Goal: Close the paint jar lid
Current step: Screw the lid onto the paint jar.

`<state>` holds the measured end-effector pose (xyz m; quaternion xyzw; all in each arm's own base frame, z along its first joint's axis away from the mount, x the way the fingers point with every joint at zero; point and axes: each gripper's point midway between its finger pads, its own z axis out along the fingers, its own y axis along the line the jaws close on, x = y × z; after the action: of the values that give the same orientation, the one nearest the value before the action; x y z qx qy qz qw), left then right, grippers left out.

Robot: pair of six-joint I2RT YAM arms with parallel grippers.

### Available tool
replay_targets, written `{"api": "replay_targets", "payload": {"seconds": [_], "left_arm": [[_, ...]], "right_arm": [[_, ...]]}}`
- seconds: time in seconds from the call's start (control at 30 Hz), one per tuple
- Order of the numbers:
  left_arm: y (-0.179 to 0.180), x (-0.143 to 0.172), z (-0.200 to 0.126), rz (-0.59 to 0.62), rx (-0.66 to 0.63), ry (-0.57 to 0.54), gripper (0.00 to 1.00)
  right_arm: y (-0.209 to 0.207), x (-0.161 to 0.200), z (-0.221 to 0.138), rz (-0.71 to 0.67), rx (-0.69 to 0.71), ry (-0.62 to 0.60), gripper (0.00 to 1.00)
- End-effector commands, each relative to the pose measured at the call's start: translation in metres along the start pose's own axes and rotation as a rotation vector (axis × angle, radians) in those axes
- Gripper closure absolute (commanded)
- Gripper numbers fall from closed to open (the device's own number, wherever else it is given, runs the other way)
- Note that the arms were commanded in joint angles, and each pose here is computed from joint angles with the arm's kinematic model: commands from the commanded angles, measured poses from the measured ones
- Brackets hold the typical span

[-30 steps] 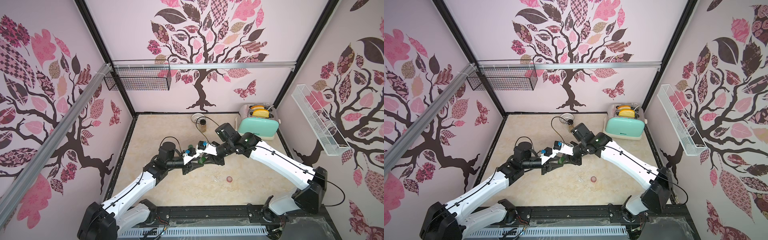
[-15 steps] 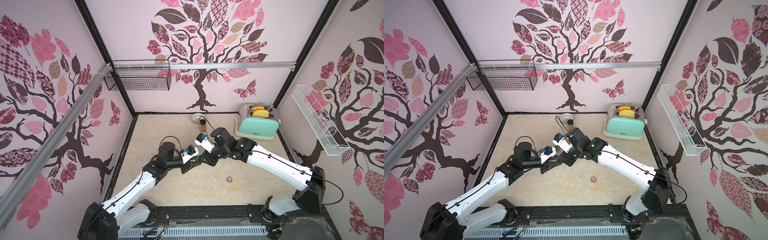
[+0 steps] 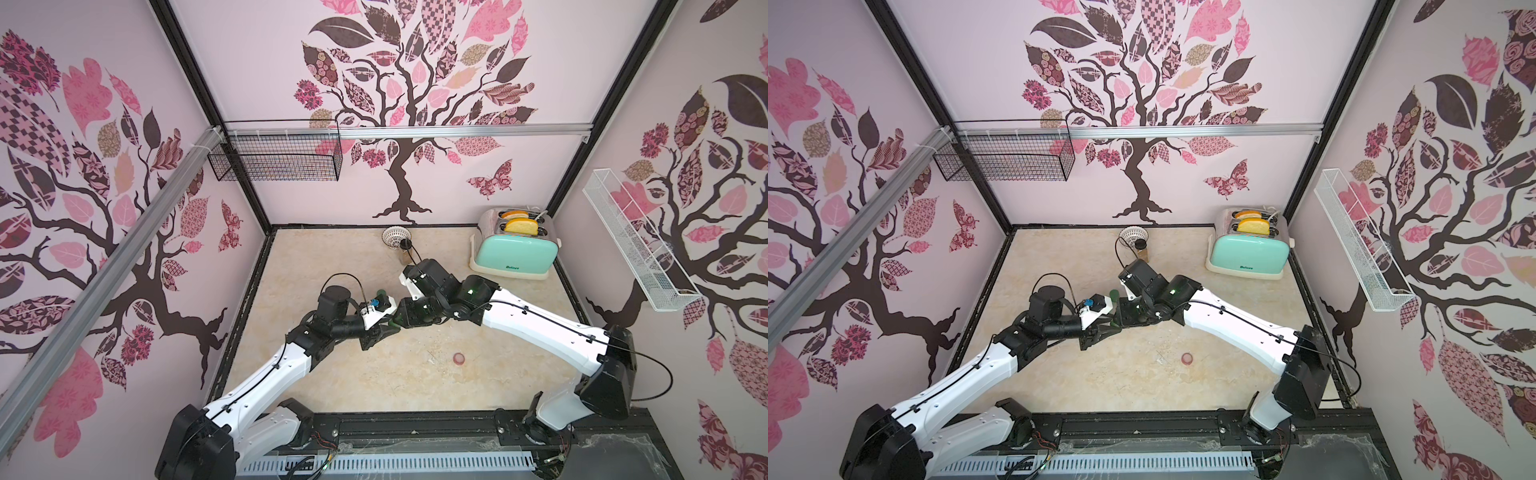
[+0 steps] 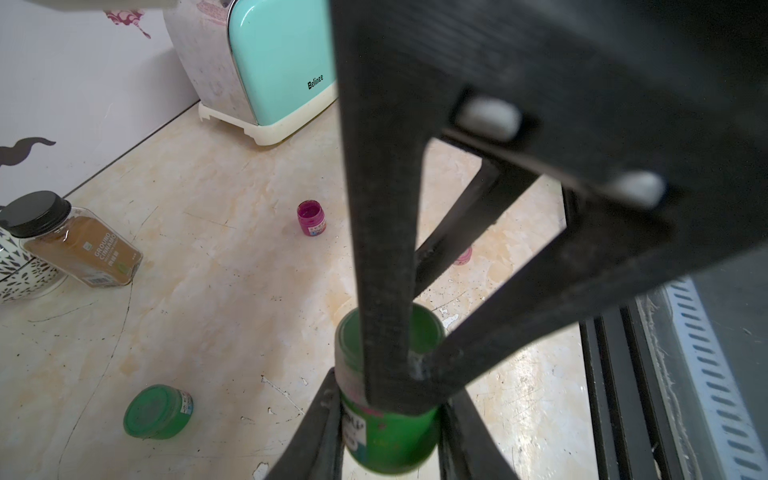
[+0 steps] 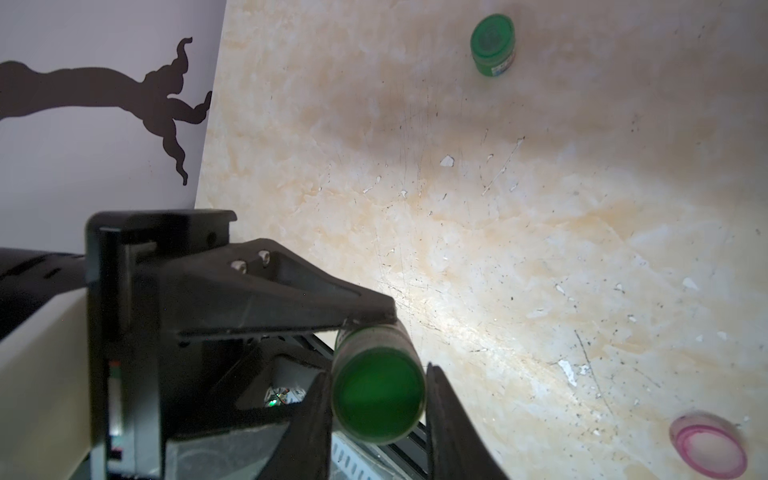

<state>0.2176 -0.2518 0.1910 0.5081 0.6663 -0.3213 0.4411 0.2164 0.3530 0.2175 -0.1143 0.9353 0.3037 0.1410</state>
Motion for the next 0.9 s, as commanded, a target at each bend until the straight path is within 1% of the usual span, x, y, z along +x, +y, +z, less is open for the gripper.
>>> {"api": "replay_targets", "payload": {"seconds": [0.0,0.13,0.17,0.23,0.3,0.37,0.47,0.53,0.6,0.67,0.73,0.8,0.87], "left_arm": [[-0.014,-0.056,-0.009,0.159,0.053,-0.192,0.83],[-0.015,-0.055,-0.009,0.161,0.054,-0.190,0.83],[-0.014,-0.056,-0.009,0.162,0.053,-0.191,0.83],[-0.014,-0.055,-0.008,0.160,0.055,-0.190,0.83],[-0.014,-0.055,-0.008,0.160,0.056,-0.189,0.83],[-0.015,-0.055,-0.008,0.159,0.058,-0.189,0.83],[-0.015,-0.053,-0.007,0.155,0.062,-0.185,0.83],[-0.016,-0.054,-0.006,0.153,0.069,-0.185,0.82],[-0.017,-0.053,-0.006,0.150,0.078,-0.185,0.82],[-0.019,-0.053,-0.005,0.146,0.088,-0.185,0.82],[-0.020,-0.053,-0.005,0.144,0.098,-0.185,0.82],[-0.022,-0.052,-0.004,0.140,0.113,-0.184,0.82],[-0.024,-0.052,-0.004,0.137,0.125,-0.184,0.82]], "right_arm": [[0.038,0.010,0.009,0.099,-0.123,0.070,0.84],[0.040,0.004,0.000,0.079,-0.119,0.034,0.82],[0.041,0.001,-0.004,0.060,-0.118,0.018,0.77],[0.040,-0.003,-0.013,0.020,-0.106,-0.005,0.63],[0.036,-0.006,-0.022,-0.022,-0.074,-0.035,0.56],[0.030,-0.011,-0.032,-0.091,-0.037,-0.074,0.51],[0.023,-0.019,-0.052,-0.205,-0.018,-0.142,0.39],[0.014,-0.030,-0.068,-0.271,-0.018,-0.198,0.33],[0.009,-0.039,-0.084,-0.334,-0.071,-0.254,0.25],[0.008,-0.040,-0.095,-0.436,-0.146,-0.290,0.22],[0.013,-0.033,-0.104,-0.590,-0.214,-0.312,0.20],[0.017,-0.019,-0.109,-0.781,-0.243,-0.303,0.15],[0.020,-0.002,-0.112,-0.925,-0.283,-0.270,0.13]]}}
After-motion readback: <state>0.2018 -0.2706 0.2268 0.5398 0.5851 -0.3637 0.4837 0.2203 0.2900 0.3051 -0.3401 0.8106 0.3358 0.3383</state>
